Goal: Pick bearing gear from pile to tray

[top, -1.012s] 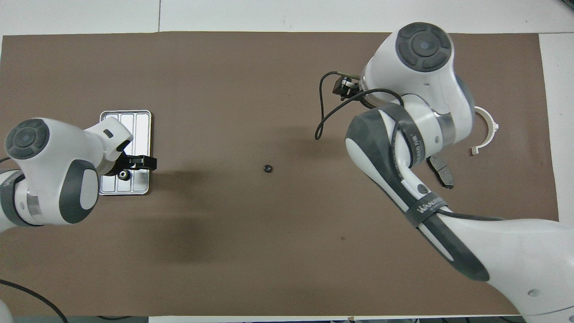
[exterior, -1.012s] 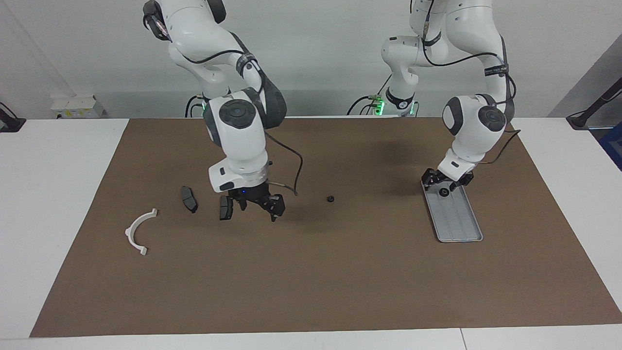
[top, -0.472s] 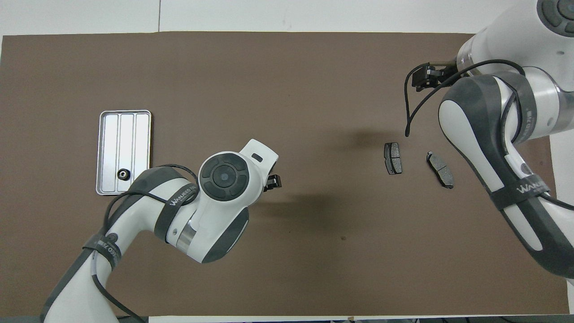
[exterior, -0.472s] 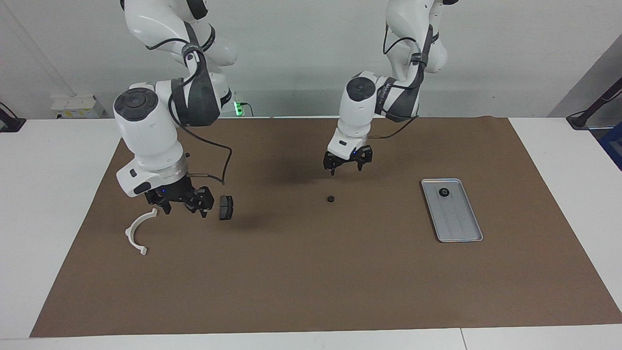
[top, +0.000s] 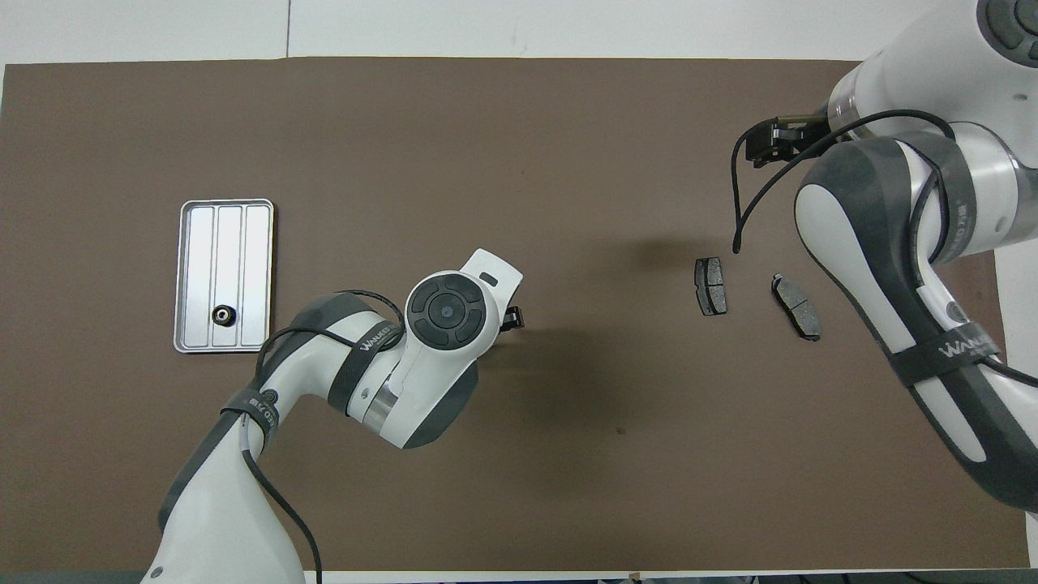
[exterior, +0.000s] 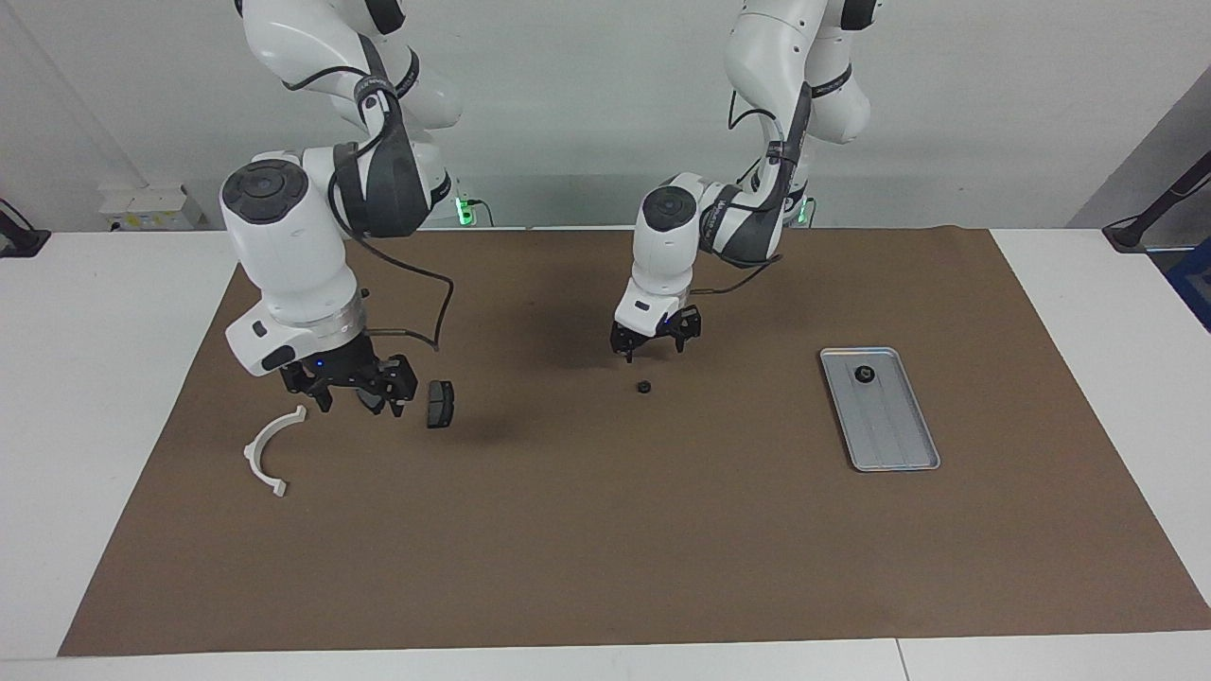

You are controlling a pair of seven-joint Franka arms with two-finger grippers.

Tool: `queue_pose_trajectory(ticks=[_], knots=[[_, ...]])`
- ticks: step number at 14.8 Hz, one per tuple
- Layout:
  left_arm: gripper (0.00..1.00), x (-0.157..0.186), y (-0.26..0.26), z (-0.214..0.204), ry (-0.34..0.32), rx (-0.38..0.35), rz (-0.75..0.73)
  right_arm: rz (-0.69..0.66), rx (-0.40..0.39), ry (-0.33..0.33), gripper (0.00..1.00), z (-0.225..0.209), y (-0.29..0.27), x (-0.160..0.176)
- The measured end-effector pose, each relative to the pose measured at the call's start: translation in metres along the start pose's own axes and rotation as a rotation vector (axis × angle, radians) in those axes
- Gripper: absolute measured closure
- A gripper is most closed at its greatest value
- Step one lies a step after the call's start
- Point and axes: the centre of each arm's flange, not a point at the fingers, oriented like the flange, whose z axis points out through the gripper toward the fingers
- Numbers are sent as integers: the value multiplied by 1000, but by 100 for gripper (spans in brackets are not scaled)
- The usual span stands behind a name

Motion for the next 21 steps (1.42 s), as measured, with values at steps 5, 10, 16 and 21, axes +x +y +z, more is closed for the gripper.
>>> queue_pose_trajectory(ticks=[5, 10, 16, 21], knots=[[0, 17, 14, 5, 28, -16, -4, -52, 3, -43, 0, -36, 20, -17], [0, 25, 14, 7, 42, -23, -12, -81, 36, -67, 0, -103, 46, -53], [6, 28, 13, 16, 46, -21, -12, -76, 38, -96, 0, -158, 58, -101], [10, 27, 14, 17, 47, -22, -11, -74, 37, -137, 0, -160, 60, -114]])
